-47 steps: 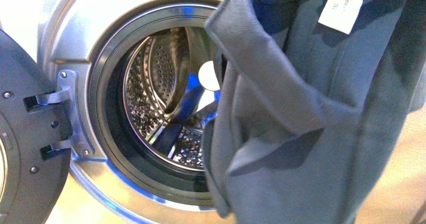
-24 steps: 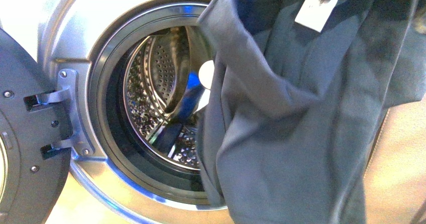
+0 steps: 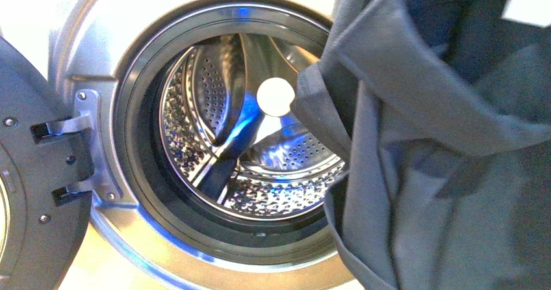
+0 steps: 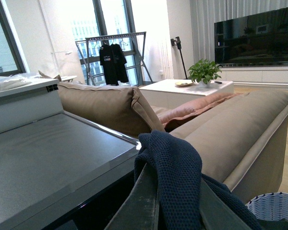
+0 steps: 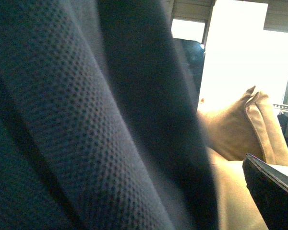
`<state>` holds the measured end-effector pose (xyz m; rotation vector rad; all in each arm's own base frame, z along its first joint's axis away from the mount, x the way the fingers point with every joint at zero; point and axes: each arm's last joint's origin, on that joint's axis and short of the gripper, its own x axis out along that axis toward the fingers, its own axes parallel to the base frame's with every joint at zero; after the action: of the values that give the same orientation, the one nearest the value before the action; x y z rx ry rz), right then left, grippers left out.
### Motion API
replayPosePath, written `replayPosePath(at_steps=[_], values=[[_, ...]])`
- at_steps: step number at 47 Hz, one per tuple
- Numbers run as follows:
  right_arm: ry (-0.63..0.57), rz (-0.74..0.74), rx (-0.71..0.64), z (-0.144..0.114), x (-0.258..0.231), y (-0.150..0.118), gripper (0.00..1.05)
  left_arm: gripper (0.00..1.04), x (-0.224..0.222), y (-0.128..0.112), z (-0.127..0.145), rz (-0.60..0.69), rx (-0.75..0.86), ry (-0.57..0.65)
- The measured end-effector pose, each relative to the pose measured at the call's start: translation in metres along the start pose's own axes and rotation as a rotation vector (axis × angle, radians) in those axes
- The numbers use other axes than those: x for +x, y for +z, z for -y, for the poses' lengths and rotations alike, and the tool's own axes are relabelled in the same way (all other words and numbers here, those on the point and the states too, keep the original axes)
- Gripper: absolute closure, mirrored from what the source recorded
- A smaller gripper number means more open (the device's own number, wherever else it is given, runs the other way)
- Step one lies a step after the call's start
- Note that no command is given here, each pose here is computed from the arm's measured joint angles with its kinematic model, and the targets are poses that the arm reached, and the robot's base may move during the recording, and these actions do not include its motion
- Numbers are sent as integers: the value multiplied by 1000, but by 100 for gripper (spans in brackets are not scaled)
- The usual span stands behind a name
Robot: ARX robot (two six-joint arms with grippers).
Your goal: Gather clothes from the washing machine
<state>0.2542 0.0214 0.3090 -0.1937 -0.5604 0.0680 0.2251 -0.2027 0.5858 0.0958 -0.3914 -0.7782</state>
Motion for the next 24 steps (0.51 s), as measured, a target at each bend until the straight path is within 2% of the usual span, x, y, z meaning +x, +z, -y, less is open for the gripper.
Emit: replayPosePath(at_steps=[10,24], values=[[-9,11,-13,6,-6,4,7,98,0,0,0,0,0,-1],[172,-129,59,0,38,-21,7,98,0,0,0,0,0,0]])
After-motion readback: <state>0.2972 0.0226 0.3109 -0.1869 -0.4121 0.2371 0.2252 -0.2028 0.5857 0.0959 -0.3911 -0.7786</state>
